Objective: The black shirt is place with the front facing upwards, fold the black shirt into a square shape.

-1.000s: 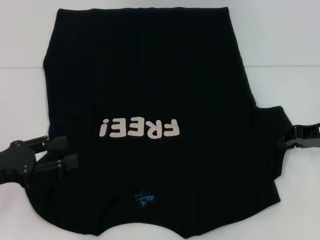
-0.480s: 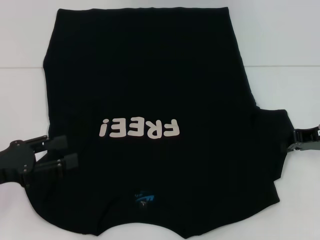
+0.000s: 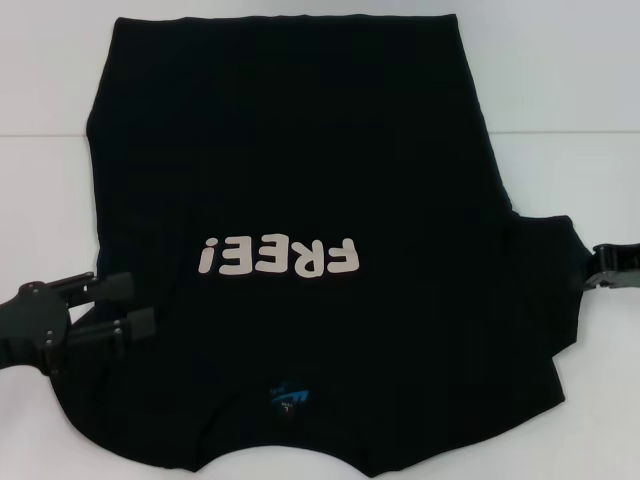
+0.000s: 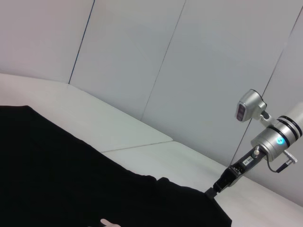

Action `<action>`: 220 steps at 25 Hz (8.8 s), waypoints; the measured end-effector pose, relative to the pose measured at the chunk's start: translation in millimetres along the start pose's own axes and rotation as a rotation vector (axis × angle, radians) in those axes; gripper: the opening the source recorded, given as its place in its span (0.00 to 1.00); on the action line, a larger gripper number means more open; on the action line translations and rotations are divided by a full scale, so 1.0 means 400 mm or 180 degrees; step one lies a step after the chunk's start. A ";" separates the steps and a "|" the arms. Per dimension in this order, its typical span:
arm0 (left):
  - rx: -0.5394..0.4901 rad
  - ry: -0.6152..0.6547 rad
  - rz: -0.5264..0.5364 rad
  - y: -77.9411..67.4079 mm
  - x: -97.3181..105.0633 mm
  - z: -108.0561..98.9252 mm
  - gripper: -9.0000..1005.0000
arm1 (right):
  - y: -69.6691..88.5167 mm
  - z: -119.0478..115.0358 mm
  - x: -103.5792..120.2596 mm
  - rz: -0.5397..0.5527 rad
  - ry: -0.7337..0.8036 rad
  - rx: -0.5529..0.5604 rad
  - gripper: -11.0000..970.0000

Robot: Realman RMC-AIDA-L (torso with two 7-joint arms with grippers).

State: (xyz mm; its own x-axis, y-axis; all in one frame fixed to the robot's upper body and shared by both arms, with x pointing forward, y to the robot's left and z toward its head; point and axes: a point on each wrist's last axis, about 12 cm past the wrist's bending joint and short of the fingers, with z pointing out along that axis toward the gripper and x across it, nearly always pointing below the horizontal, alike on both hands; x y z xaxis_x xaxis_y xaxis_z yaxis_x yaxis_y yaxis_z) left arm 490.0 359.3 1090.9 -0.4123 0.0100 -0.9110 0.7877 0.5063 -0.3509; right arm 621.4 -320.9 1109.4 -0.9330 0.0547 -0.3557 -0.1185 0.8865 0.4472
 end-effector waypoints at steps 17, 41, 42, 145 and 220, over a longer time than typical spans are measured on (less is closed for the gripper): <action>0.0014 -0.0009 0.0004 0.000 -0.003 0.002 0.73 | -0.020 -0.090 -0.038 -0.0016 -0.0312 -0.0151 0.02; 0.0017 -0.0022 -0.0030 0.000 0.000 0.006 0.73 | 0.195 0.031 -0.071 -0.1295 -0.0064 -0.0486 0.02; 0.0017 -0.0022 -0.0030 0.000 0.000 0.006 0.73 | 0.201 0.036 -0.068 -0.1339 -0.0065 -0.0505 0.02; -0.1966 0.1814 -0.2996 0.147 -0.095 0.024 0.74 | 0.023 0.017 0.200 -0.2636 -0.1436 -0.1138 0.94; -0.1880 0.1655 -0.2793 0.165 -0.115 0.073 0.74 | 0.028 0.015 0.201 -0.2627 -0.1432 -0.1190 0.94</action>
State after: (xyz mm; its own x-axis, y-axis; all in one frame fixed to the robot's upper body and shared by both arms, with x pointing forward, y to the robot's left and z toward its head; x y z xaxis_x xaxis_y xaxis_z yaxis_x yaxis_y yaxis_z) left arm 574.3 367.2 1103.5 -0.9522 -0.2594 -0.1617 -0.1364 0.8341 -0.5345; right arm 547.1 -303.7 1080.8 -0.3058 -0.2738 -0.9119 -0.8397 0.5290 0.1227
